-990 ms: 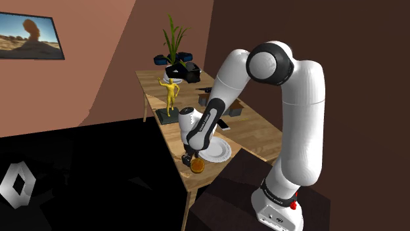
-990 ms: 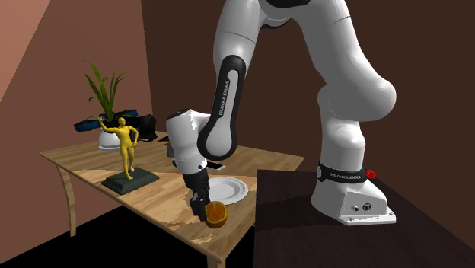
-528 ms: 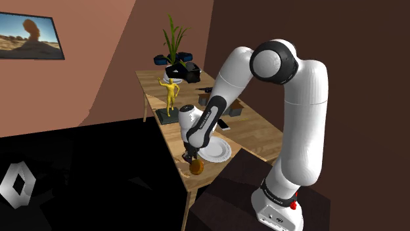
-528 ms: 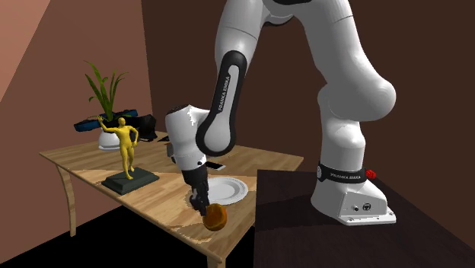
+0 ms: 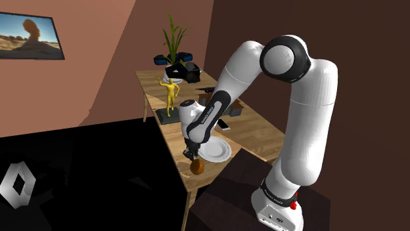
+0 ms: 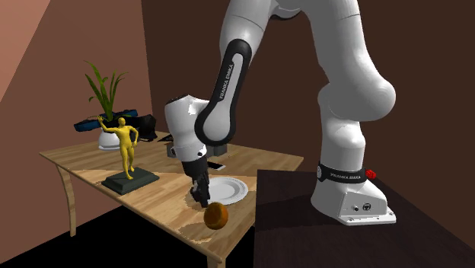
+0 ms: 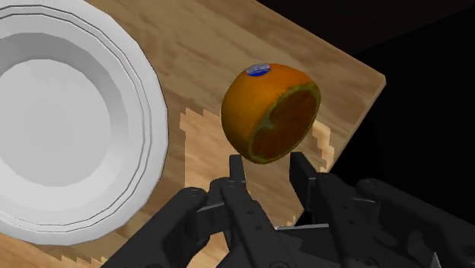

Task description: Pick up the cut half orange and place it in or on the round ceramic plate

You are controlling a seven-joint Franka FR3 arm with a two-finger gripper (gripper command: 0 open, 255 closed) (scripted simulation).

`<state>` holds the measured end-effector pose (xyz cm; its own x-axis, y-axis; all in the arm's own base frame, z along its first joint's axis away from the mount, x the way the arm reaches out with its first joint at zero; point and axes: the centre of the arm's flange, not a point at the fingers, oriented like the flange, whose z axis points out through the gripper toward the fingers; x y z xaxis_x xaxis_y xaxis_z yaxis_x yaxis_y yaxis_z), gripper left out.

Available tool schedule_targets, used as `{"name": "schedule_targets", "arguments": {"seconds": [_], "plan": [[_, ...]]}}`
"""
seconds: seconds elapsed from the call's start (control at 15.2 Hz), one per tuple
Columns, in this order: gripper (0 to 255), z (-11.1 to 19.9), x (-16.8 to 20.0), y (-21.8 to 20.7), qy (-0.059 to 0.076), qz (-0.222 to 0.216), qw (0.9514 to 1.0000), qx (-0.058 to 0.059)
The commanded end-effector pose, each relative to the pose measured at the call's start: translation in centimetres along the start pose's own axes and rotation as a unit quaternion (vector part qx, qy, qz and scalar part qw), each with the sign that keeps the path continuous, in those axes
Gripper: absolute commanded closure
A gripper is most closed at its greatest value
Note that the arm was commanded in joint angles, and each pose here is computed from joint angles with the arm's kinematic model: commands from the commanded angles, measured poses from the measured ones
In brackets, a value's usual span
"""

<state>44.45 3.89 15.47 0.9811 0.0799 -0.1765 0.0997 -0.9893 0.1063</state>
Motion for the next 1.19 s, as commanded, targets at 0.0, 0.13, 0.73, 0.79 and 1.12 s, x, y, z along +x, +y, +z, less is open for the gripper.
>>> {"name": "schedule_targets", "arguments": {"seconds": [0.0, 0.13, 0.73, 0.79, 1.12], "plan": [[0, 0.5, -2.2, 1.5, 0.027, 0.093, 0.9944, 0.042], [0, 2.2, -7.0, 3.0, 0.080, 0.276, 0.9498, 0.124], [0, 7.7, -10.2, 1.5, 0.128, 0.444, 0.8642, 0.199], [0, 8.0, -10.1, 1.4, 0.128, 0.444, 0.8642, 0.199], [0, 8.0, -10.1, 1.4, 0.128, 0.444, 0.8642, 0.199]]}}
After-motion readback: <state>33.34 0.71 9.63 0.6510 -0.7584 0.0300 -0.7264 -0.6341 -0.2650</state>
